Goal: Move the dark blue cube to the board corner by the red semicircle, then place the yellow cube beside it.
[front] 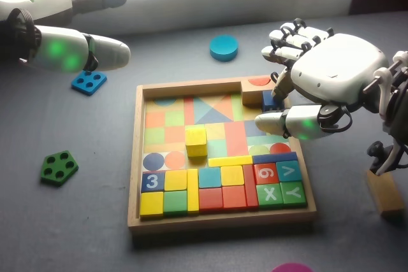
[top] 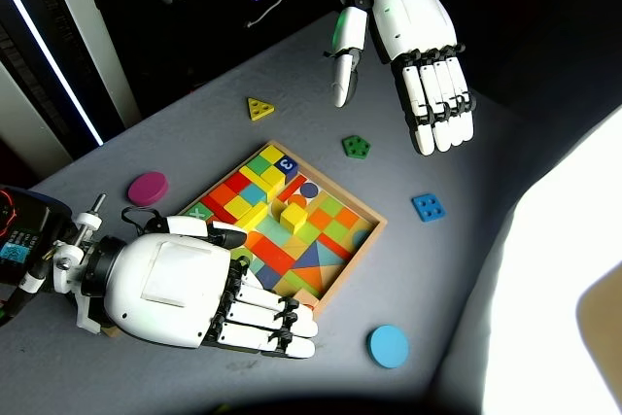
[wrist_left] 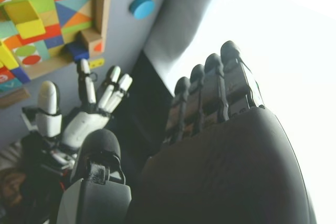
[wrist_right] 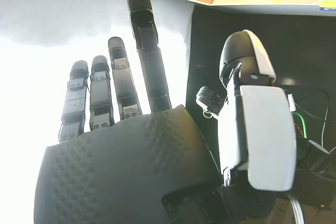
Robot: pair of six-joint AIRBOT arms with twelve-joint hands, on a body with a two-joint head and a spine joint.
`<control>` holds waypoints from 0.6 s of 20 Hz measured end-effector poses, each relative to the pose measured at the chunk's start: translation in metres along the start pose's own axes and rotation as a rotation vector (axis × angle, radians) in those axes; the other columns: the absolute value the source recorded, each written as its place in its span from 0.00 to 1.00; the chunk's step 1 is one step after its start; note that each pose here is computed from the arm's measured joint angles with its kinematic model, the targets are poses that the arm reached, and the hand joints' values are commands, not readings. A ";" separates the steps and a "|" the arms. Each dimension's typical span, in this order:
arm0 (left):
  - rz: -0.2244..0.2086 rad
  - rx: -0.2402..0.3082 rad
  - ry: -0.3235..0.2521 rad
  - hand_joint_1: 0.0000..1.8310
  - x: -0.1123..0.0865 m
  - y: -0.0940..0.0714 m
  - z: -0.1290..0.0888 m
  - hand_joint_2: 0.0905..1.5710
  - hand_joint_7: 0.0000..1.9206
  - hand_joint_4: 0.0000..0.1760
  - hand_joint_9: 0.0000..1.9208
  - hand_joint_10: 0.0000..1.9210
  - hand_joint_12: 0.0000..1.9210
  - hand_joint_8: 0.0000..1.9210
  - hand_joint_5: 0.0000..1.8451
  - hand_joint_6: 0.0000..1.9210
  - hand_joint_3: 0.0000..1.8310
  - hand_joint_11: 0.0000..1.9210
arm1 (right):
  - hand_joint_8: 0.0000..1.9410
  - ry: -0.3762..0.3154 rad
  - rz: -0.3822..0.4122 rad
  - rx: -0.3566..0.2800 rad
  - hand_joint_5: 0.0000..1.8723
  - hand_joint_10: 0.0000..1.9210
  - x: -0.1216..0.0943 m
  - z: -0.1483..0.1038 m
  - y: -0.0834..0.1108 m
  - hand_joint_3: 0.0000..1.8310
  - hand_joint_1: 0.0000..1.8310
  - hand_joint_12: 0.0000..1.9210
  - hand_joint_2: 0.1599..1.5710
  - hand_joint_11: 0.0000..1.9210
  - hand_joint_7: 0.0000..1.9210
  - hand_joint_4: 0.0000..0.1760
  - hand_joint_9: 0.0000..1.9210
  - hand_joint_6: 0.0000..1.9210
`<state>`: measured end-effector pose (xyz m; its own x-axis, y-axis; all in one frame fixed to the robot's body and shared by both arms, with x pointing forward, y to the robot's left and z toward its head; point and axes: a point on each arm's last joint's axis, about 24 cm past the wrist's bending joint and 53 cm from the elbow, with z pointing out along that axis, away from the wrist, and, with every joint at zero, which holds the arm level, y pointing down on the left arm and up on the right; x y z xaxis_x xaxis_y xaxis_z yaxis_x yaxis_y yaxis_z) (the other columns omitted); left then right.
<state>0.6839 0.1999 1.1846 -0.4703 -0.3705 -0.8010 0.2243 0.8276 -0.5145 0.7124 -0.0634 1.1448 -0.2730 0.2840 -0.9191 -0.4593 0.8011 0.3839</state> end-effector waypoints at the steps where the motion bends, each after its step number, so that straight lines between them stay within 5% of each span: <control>1: 0.000 0.000 0.000 0.00 0.000 0.000 0.000 0.80 0.02 0.00 0.03 0.00 0.10 0.00 0.02 0.00 0.00 0.00 | 0.00 0.000 0.000 0.000 0.50 0.00 0.000 0.000 0.000 0.00 0.00 0.00 0.70 0.00 0.08 0.00 0.00 0.01; 12: 0.000 0.004 0.004 0.00 0.002 -0.002 0.000 0.80 0.03 0.00 0.02 0.00 0.12 0.00 0.03 0.00 0.00 0.00 | 0.00 -0.022 0.015 -0.016 0.50 0.00 -0.025 0.007 0.010 0.00 0.00 0.00 0.70 0.00 0.10 0.00 0.00 0.01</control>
<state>0.6822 0.1972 1.1843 -0.4734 -0.3690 -0.7999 0.2281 0.8257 -0.5159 0.7208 -0.0586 1.1710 -0.2611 0.3078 -0.9149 -0.4684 0.7883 0.3989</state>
